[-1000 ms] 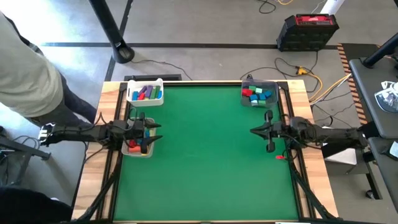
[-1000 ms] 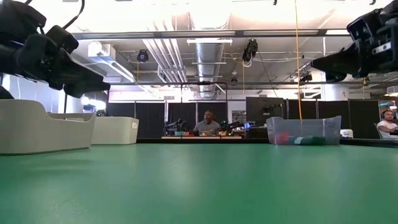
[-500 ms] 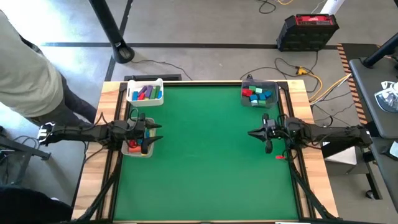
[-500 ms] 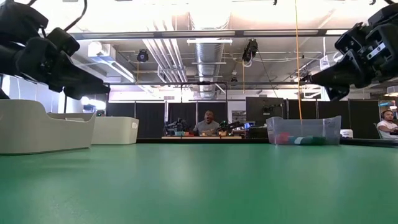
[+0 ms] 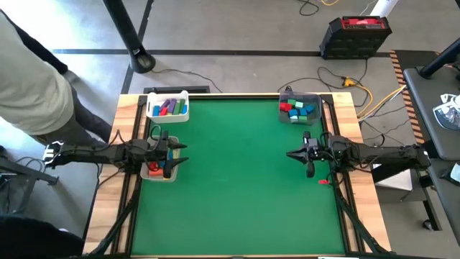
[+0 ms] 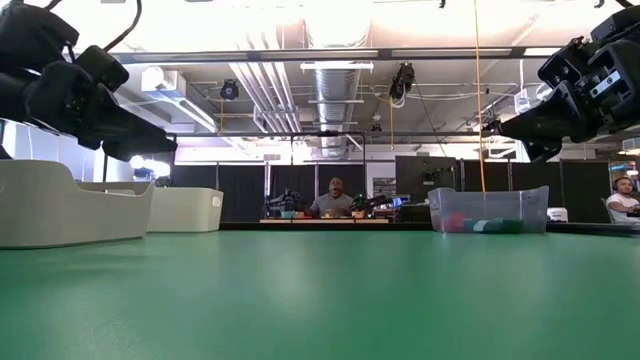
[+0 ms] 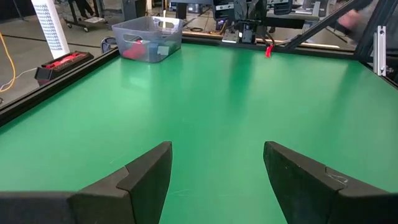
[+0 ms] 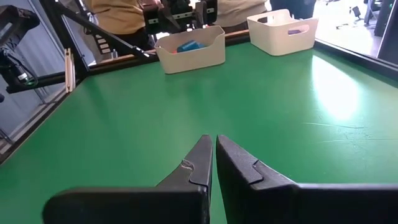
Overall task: Sort blocks by size
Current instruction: Return to Home Position
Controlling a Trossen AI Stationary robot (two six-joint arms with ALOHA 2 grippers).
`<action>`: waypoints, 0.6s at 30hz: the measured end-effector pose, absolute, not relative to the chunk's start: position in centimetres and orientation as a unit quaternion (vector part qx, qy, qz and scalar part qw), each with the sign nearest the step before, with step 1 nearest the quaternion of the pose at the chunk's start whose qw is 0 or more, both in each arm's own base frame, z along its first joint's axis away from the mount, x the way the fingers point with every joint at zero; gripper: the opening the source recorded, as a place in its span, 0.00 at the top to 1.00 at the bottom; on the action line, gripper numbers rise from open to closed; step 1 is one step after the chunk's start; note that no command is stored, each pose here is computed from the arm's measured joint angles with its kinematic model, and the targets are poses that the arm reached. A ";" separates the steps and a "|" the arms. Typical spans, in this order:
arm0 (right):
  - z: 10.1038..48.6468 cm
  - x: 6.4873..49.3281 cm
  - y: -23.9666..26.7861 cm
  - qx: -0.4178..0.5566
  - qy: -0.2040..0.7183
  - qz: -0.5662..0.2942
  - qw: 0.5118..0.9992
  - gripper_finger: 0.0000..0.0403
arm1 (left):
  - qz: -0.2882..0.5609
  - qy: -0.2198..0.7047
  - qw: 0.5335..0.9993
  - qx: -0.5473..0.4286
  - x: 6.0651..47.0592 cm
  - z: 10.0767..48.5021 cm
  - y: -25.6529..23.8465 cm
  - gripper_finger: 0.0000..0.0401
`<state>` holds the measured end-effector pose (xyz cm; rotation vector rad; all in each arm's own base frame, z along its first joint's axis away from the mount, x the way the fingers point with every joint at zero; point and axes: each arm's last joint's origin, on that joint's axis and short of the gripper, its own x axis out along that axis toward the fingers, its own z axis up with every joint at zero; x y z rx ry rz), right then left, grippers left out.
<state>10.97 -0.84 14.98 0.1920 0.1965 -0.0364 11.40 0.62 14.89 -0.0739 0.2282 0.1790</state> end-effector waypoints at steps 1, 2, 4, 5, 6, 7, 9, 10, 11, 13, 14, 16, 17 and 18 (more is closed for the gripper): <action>15.0 11.0 -0.8 0.096 0.098 -0.018 0.990 0.97 | 0.089 0.114 0.989 -0.037 11.4 14.9 0.6 0.40; 15.0 11.0 -0.8 0.096 0.098 -0.018 0.990 0.97 | 0.089 0.114 0.989 -0.037 11.4 14.9 0.6 0.40; 15.0 11.0 -0.8 0.096 0.098 -0.018 0.990 0.97 | 0.089 0.114 0.989 -0.037 11.4 14.9 0.6 0.40; 15.0 11.0 -0.8 0.096 0.098 -0.018 0.990 0.97 | 0.089 0.115 0.989 -0.037 11.4 14.9 0.6 0.40; 15.0 11.0 -0.8 0.096 0.097 -0.018 0.990 0.97 | 0.089 0.116 0.989 -0.037 11.4 14.8 0.6 0.40; 15.0 11.0 -0.8 0.096 0.097 -0.018 0.990 0.97 | 0.089 0.116 0.989 -0.037 11.4 14.8 0.6 0.40; 15.0 11.0 -0.8 0.096 0.097 -0.018 0.990 0.97 | 0.089 0.117 0.988 -0.037 11.4 14.8 0.6 0.40; 15.0 11.0 -0.8 0.096 0.097 -0.018 0.990 0.97 | 0.089 0.117 0.988 -0.037 11.4 14.8 0.6 0.40; 15.0 11.0 -0.8 0.096 0.097 -0.018 0.990 0.97 | 0.089 0.117 0.988 -0.037 11.4 14.8 0.6 0.40; 15.0 11.0 -0.8 0.096 0.097 -0.018 0.991 0.97 | 0.089 0.117 0.988 -0.037 11.4 14.8 0.6 0.40; 15.0 11.0 -0.8 0.096 0.097 -0.018 0.991 0.97 | 0.089 0.117 0.988 -0.037 11.4 14.8 0.6 0.40; 15.0 11.0 -0.8 0.096 0.097 -0.018 0.991 0.97 | 0.089 0.117 0.988 -0.037 11.4 14.8 0.6 0.40; 15.0 11.0 -0.8 0.096 0.097 -0.018 0.991 0.97 | 0.089 0.117 0.988 -0.037 11.4 14.8 0.6 0.40; 15.0 11.0 -0.8 0.096 0.097 -0.018 0.991 0.97 | 0.089 0.117 0.988 -0.037 11.4 14.8 0.6 0.40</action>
